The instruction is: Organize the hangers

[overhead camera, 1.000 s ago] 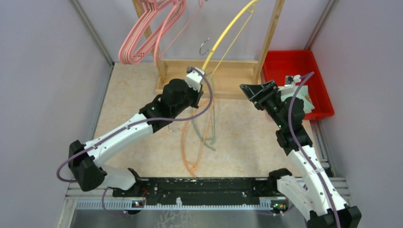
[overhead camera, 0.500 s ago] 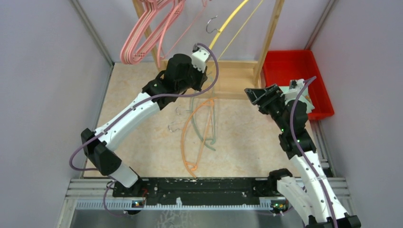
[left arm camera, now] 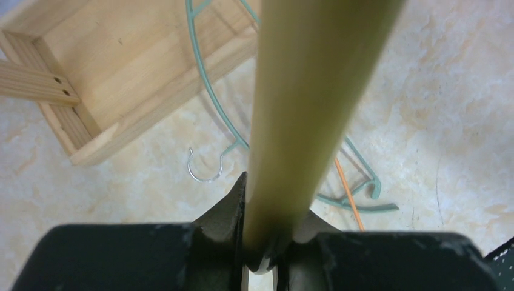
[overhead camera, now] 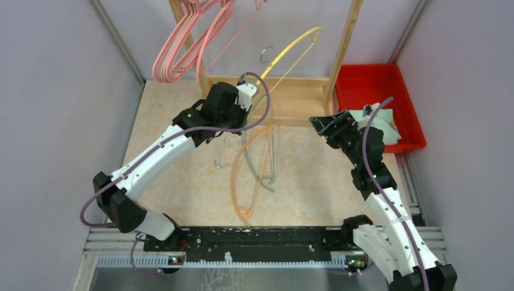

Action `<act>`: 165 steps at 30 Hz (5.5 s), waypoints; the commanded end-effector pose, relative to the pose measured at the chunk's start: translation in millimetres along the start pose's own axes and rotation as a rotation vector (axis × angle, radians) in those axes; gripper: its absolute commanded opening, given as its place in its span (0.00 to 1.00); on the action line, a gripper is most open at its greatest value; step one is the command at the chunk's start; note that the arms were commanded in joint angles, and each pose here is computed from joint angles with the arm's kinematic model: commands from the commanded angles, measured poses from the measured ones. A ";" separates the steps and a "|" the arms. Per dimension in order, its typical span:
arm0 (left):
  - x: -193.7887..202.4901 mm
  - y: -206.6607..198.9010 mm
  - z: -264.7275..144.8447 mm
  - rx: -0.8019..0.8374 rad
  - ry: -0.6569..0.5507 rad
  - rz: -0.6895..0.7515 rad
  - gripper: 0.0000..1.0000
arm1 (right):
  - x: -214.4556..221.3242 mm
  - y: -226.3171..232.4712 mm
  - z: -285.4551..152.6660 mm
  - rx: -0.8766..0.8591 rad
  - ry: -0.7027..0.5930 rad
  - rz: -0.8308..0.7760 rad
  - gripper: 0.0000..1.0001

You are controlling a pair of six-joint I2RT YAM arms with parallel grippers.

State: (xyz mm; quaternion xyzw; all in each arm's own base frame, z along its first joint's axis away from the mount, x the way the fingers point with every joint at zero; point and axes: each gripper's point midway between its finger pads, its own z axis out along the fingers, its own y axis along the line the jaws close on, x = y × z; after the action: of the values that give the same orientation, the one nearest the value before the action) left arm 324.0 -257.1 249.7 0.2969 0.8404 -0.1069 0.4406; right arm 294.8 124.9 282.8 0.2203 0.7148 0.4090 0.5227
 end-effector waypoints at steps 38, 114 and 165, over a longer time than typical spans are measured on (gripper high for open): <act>-185.4 66.6 55.8 0.013 -0.283 -0.169 0.00 | -20.4 11.9 12.9 -0.057 -0.047 -0.008 0.66; -19.1 5.6 -45.9 0.130 -0.134 -0.220 0.94 | 135.4 -26.7 79.5 -0.151 0.504 -0.166 0.56; 64.0 -63.1 -36.7 0.305 -0.068 -0.278 0.88 | 45.8 63.3 106.7 -0.337 0.237 -0.254 0.00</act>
State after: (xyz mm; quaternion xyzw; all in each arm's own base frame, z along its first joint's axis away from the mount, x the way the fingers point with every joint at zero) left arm 240.0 -258.4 204.2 0.2328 0.8480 -0.2762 0.3879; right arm 366.2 240.9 250.1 -0.0004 0.7449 0.4790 0.4644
